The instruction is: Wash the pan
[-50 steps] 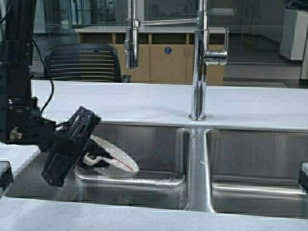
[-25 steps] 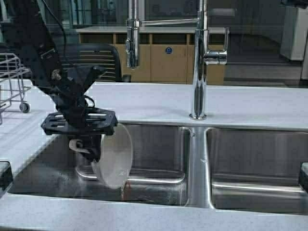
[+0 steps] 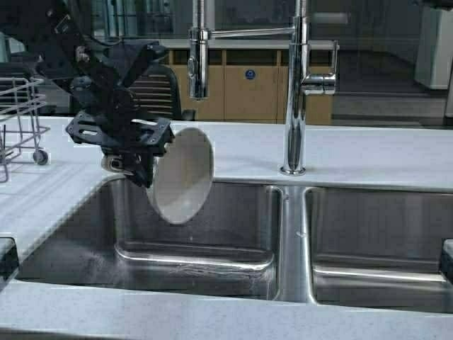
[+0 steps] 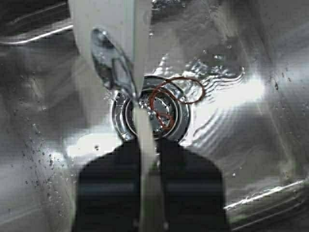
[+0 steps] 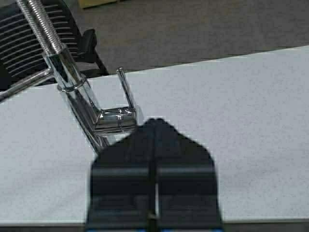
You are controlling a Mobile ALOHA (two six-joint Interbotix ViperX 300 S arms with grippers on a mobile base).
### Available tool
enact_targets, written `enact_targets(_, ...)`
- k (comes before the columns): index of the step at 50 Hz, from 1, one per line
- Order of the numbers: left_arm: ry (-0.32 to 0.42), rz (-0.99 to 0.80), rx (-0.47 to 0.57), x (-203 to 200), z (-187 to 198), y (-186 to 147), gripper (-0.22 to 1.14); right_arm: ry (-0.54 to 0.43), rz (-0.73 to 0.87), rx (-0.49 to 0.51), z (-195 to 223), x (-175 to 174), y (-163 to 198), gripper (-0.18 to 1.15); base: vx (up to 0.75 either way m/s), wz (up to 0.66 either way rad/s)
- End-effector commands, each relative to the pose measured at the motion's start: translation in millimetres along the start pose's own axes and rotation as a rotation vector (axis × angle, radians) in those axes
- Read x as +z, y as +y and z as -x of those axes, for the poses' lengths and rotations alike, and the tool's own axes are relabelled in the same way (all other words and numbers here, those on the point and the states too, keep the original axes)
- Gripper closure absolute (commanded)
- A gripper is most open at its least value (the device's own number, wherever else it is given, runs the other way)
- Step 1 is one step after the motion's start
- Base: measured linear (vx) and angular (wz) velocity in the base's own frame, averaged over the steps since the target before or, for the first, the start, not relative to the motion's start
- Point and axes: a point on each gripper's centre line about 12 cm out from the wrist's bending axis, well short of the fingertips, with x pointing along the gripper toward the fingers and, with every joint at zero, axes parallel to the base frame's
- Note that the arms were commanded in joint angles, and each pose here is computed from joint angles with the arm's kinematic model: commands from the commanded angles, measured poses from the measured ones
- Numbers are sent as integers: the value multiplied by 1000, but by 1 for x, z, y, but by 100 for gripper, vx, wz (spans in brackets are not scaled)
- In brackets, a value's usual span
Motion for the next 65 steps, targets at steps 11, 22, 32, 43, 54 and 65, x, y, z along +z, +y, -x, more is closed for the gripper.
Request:
enact_targets(11, 52, -47, 21, 24, -17, 26, 89, -32, -6, 9, -1, 8, 2, 91, -1, 0)
enact_targets(22, -11, -72, 49, 68, 24, 46, 89, -34, -9, 11, -1, 9, 3, 91, 0, 0)
enact_targets(32, -66, -119, 125, 100, 77, 74, 89, -44, -4, 44, -1, 9, 12, 91, 0, 0)
enact_targets(43, -100, -200, 326, 120, 144, 126, 89, -45, -4, 46, -2, 9, 13, 91, 0, 0)
enact_targets(54, -153, -213, 582, 122, 218, 181, 89, -46, -4, 46, -2, 9, 13, 91, 0, 0)
enact_targets(65, -143, -202, 730, 118, 253, 214, 89, -55, -5, 48, -3, 12, 14, 91, 0, 0)
